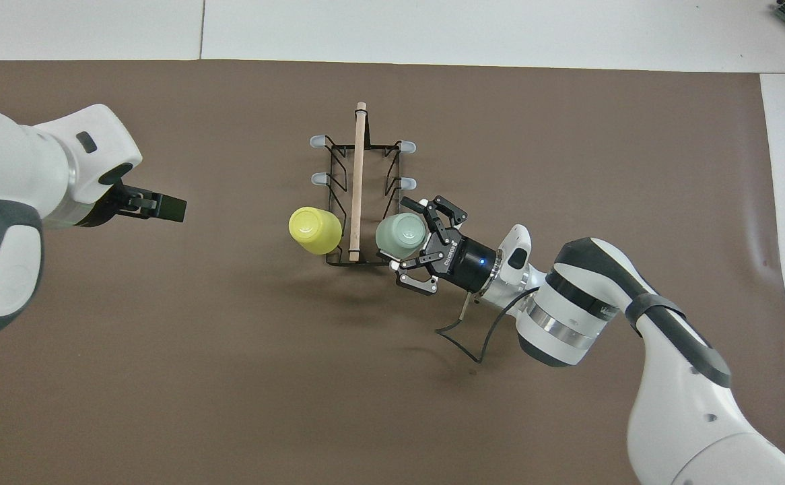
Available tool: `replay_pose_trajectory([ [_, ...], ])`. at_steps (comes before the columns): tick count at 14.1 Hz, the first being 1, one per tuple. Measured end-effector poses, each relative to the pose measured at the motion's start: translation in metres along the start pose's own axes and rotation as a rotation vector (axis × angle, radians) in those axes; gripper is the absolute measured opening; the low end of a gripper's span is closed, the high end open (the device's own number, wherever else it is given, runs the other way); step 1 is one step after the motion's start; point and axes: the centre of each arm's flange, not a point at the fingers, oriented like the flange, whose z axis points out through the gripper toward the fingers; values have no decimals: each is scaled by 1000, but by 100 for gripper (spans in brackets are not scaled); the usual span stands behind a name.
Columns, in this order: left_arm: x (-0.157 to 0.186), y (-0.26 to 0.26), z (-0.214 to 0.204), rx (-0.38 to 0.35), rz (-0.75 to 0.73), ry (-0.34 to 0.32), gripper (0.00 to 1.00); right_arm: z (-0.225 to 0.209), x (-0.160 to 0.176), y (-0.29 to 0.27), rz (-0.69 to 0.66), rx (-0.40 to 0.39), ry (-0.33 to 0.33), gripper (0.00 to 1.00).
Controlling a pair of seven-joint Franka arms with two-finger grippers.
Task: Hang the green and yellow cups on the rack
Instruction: 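Open the right gripper and withdraw it from the green cup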
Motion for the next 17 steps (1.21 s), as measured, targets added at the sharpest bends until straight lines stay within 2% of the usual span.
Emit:
replay_pose_trajectory([
  [5, -10, -59, -37, -5, 61, -36, 100, 9, 15, 4, -19, 4, 17, 100],
  [7, -12, -70, -49, -28, 52, -40, 100, 13, 34, 4, -10, 3, -14, 100],
  [11, -16, -85, -65, -59, 22, -39, 100, 6, 103, 8, -41, 67, -146, 100],
  [17, -20, -81, -70, -49, 37, -73, 100, -48, 199, 71, -190, 194, -437, 100],
])
